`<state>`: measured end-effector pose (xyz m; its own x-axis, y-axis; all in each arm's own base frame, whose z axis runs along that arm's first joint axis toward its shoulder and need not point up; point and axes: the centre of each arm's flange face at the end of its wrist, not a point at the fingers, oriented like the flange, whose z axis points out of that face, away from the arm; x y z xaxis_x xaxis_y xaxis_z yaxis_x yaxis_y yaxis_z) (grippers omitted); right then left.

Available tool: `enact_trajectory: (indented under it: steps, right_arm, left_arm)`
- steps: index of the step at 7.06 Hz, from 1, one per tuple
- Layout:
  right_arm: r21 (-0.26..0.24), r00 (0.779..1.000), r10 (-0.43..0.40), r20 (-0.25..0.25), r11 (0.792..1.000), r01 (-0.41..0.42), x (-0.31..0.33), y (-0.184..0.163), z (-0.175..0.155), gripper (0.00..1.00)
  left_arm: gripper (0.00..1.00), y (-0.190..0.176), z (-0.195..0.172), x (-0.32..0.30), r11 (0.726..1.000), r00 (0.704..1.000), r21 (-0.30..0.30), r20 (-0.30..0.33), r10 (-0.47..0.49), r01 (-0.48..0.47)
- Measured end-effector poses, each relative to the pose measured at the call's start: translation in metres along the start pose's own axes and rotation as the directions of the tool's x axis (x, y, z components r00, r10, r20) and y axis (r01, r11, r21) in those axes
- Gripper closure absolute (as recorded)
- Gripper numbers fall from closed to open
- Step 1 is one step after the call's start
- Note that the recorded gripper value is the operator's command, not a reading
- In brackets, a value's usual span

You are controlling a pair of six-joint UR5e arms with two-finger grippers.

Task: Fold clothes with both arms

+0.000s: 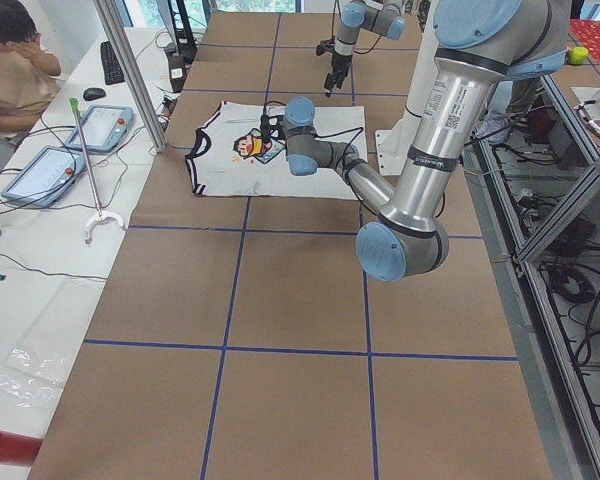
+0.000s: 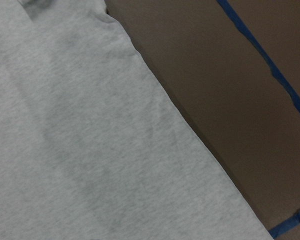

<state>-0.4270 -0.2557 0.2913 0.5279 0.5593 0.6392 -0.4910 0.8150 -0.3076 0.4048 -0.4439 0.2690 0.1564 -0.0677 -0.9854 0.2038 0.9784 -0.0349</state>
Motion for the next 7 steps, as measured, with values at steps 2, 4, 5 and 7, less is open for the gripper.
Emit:
enact_trajectory:
  steps: [2,4,5,7]
  right_arm:
    - [0.032,0.997,0.073,-0.025,0.997,-0.072,0.026,0.033,0.018,0.09]
    - [0.058,0.995,0.093,-0.029,0.994,-0.091,0.038,0.049,0.028,0.13]
    - [0.063,0.993,0.110,-0.034,0.992,-0.107,0.040,0.052,0.032,0.14]
    - [0.067,0.990,0.129,-0.054,0.990,-0.125,0.045,0.060,0.044,0.18]
  left_arm:
    - [0.01,0.002,-0.002,-0.010,1.000,1.000,-0.001,0.011,-0.006,0.006]
    - [0.01,0.008,-0.006,-0.014,1.000,1.000,-0.003,0.012,-0.007,0.007]
    - [0.01,0.009,-0.007,-0.014,1.000,1.000,-0.004,0.010,-0.006,0.006]
    - [0.01,0.011,-0.009,-0.013,1.000,1.000,-0.005,0.008,-0.004,0.004]
